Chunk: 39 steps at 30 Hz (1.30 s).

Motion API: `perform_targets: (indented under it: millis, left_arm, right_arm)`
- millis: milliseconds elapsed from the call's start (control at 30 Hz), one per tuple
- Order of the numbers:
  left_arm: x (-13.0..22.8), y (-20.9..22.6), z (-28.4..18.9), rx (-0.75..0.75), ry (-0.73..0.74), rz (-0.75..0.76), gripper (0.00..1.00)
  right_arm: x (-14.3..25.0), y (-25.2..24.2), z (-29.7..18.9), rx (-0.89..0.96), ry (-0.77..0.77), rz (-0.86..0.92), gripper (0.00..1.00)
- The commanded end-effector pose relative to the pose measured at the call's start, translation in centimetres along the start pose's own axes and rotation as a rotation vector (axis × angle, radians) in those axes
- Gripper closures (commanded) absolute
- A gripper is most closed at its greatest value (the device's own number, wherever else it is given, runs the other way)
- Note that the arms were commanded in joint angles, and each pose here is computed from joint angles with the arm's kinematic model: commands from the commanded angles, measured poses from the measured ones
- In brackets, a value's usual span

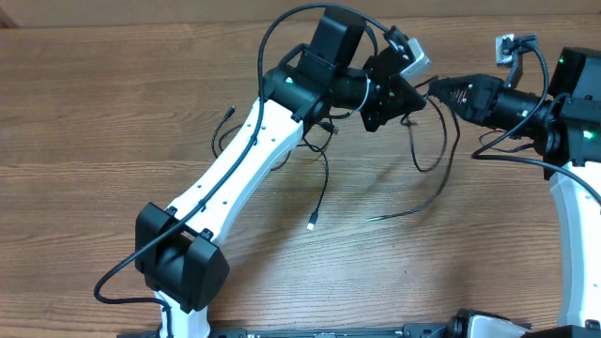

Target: Untangle cables

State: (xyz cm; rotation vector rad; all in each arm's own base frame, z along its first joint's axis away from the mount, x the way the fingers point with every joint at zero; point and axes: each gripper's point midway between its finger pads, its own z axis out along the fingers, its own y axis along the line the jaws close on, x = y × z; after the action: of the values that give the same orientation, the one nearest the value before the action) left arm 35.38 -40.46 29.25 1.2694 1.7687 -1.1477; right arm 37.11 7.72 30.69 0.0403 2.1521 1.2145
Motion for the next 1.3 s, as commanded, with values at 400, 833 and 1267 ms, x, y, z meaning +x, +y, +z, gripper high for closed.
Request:
perform_targets:
  millis: [400, 833, 1267]
  left_arm:
    - [-1.0, -2.1, 0.7, 0.069, -0.020, 0.051, 0.96]
    - [3.5, 2.9, -0.3, -0.231, 0.163, -0.062, 0.00]
    - [8.9, 8.1, -4.7, -0.615, 0.385, -0.211, 0.00]
  right_arm:
    - [0.0, -0.5, 0.4, 0.069, -0.007, 0.100, 0.96]
    - [-1.9, -9.2, -2.8, 0.589, -0.177, 0.121, 0.96]
    - [-1.4, -18.4, -5.4, 0.928, -0.149, 0.168, 0.96]
